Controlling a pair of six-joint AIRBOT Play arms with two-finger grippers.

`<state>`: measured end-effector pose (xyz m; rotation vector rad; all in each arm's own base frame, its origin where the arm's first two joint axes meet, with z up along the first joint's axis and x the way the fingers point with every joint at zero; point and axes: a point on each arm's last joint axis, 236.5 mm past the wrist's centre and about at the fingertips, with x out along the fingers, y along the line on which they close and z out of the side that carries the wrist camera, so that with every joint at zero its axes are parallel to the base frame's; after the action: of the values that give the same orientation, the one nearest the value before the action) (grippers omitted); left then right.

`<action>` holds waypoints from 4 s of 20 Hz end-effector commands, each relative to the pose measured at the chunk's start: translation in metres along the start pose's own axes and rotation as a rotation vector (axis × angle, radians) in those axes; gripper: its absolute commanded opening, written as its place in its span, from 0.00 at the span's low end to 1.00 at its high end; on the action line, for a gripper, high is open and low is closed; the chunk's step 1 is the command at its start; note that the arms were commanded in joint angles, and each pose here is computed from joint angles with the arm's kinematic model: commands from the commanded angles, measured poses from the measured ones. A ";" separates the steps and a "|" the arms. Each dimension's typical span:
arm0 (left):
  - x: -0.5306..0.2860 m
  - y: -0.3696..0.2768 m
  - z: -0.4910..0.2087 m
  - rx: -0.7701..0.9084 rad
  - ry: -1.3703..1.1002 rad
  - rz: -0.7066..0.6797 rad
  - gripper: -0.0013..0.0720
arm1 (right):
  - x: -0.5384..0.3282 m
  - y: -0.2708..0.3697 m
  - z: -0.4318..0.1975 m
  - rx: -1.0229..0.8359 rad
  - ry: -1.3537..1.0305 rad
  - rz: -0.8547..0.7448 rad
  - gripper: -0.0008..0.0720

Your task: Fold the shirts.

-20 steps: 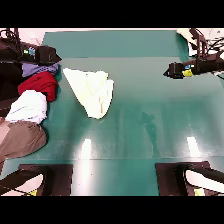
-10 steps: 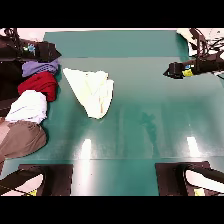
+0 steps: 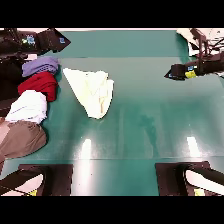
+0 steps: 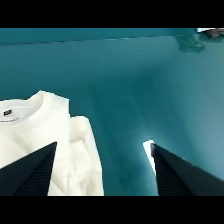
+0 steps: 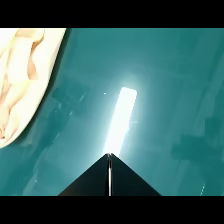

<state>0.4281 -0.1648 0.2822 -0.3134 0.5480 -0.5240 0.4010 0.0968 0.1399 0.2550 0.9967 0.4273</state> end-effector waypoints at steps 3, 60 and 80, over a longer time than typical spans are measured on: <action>0.044 0.011 -0.070 0.085 0.258 0.076 0.92 | -0.056 0.022 0.042 -0.064 -0.263 -0.027 0.04; 0.126 0.140 -0.274 -0.230 0.651 0.073 0.75 | -0.215 0.118 0.090 -0.348 -0.502 -0.014 0.04; 0.130 0.100 -0.182 -0.005 0.559 -0.034 0.05 | 0.036 -0.077 -0.301 0.483 0.473 -0.116 0.62</action>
<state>0.4565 -0.1811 0.0330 -0.1949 1.1005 -0.6454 0.2132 0.0298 -0.0255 0.5131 1.4520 0.1271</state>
